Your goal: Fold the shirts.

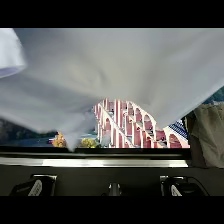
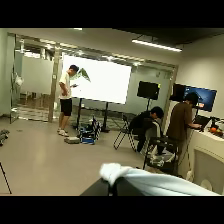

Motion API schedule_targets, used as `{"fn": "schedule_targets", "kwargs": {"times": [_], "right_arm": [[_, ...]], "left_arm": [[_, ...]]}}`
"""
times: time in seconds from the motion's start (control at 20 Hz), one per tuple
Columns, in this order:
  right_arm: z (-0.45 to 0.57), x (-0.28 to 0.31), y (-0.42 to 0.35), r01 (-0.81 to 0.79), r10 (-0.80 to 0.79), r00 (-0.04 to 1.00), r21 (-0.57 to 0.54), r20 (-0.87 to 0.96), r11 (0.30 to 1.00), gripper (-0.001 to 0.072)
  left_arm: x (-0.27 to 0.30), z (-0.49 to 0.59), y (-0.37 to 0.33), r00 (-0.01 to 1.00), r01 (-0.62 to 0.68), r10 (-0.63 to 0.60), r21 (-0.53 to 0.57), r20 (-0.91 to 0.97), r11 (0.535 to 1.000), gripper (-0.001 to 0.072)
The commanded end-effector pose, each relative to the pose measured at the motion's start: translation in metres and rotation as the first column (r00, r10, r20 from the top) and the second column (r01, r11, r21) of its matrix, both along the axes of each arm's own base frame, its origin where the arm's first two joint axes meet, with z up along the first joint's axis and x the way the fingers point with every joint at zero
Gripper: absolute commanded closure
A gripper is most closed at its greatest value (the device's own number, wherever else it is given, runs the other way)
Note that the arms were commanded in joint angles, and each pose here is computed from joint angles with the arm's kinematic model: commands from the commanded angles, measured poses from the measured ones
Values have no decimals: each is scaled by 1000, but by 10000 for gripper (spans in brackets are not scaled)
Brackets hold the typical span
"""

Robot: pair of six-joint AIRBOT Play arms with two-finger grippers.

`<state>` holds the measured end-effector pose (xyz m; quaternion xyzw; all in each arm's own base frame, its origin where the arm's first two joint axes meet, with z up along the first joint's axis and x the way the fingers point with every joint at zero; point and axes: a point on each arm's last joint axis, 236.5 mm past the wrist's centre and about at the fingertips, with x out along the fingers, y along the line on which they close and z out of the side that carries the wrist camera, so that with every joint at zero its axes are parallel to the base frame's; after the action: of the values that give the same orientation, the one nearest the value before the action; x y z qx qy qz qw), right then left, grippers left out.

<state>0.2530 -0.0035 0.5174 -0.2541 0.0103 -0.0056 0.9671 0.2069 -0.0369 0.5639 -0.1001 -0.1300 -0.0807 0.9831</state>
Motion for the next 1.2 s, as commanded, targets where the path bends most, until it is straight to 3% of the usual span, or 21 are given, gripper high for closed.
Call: {"fn": "schedule_targets", "kwargs": {"times": [0.0,0.2,0.35,0.5,0.6,0.75,0.9,1.05,1.1,1.15], "right_arm": [[-6,-10,-6,23,-23,999,-2,-28,1000,697],[-69,34,-6,29,-30,959,-6,-282,1000,697],[-160,93,-5,29,-31,812,-12,-583,1000,697],[-256,177,1,12,-18,657,-13,-754,1000,697],[-320,237,12,2,19,605,26,-796,1000,695],[-402,300,39,29,128,573,176,-810,984,694],[-459,317,59,155,203,507,320,-837,935,694],[-488,321,71,190,254,468,377,-847,907,694],[-492,322,71,189,252,466,374,-848,908,684],[-491,322,69,166,249,465,360,-849,918,567]], "left_arm": [[-8,-5,-4,1000,2,-2,8,-23,1000,679],[31,-52,8,981,-9,19,55,-193,998,679],[90,-130,24,914,13,13,62,-405,998,679],[154,-250,45,774,26,-11,15,-634,1000,678],[190,-329,59,687,-8,-34,-54,-726,999,678],[235,-412,72,619,-46,-72,-128,-782,991,678],[262,-484,67,511,-50,-121,-170,-851,984,677],[267,-545,41,385,-16,-178,-199,-905,980,677],[267,-558,30,353,1,-193,-206,-916,979,677],[266,-567,22,329,12,-204,-212,-922,977,674]]}}
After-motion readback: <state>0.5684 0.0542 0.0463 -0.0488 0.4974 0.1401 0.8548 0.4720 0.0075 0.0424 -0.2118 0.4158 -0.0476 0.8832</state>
